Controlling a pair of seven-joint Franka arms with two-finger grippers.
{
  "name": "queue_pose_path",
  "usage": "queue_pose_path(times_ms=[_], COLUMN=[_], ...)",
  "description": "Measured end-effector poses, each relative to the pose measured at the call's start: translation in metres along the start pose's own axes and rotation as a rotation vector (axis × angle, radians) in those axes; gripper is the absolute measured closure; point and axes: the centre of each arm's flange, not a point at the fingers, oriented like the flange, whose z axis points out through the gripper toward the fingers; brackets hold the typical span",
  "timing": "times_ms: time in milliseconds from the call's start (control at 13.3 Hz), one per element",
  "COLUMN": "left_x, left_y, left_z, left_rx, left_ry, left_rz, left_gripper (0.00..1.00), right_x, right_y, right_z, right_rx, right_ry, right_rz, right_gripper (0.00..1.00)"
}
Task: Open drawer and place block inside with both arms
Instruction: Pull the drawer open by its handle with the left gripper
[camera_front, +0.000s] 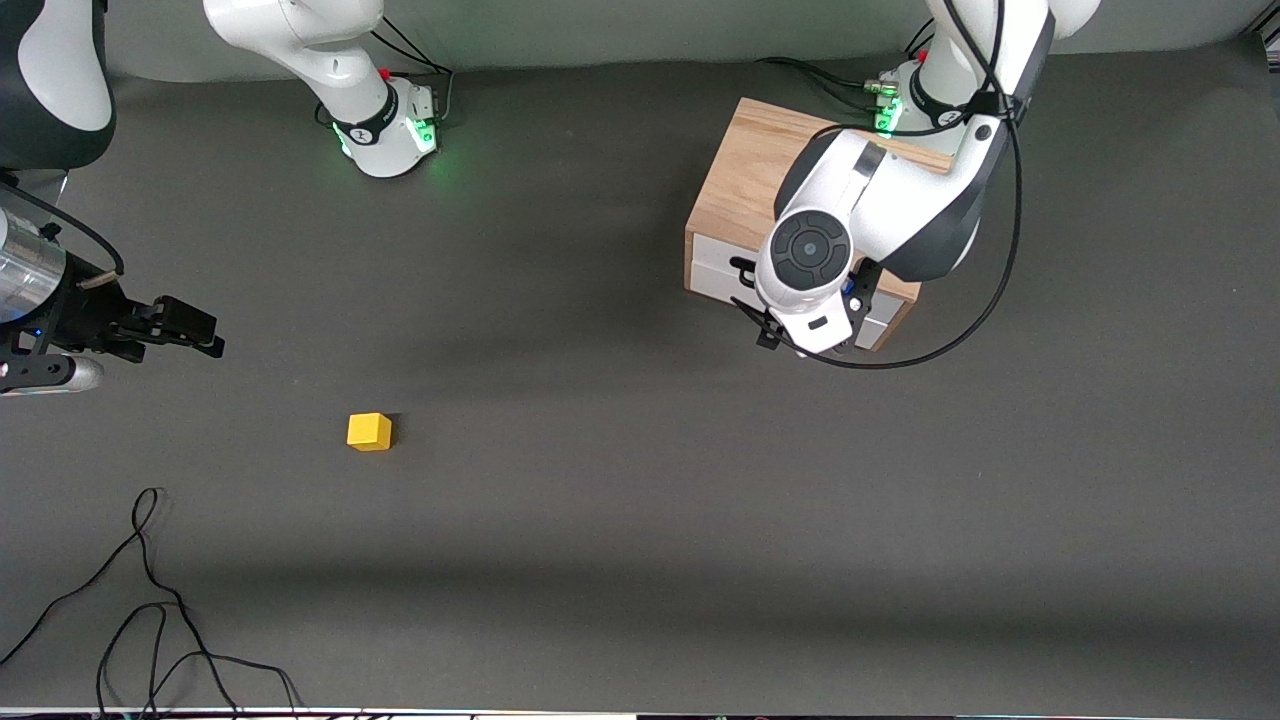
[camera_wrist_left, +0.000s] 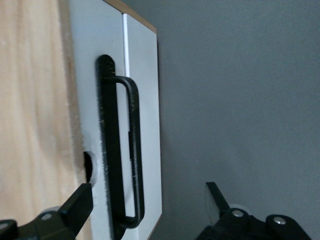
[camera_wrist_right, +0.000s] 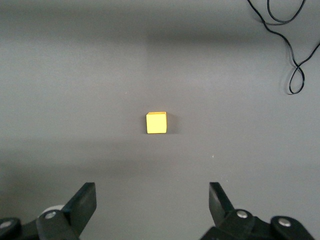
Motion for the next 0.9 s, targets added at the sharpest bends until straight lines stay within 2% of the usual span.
queue_pose_path(times_ms=[905], left_x=[0.005], left_y=[0.011], left_z=[0.045], left_rx=[0.016], left_ry=[0.025], left_rz=[-0.003], left_gripper=[0.00], right_x=[-0.001], right_y=[0.000], right_z=[0.001], right_rx=[0.000], right_ry=[-0.006], right_rz=[0.000], right_gripper=[0.00])
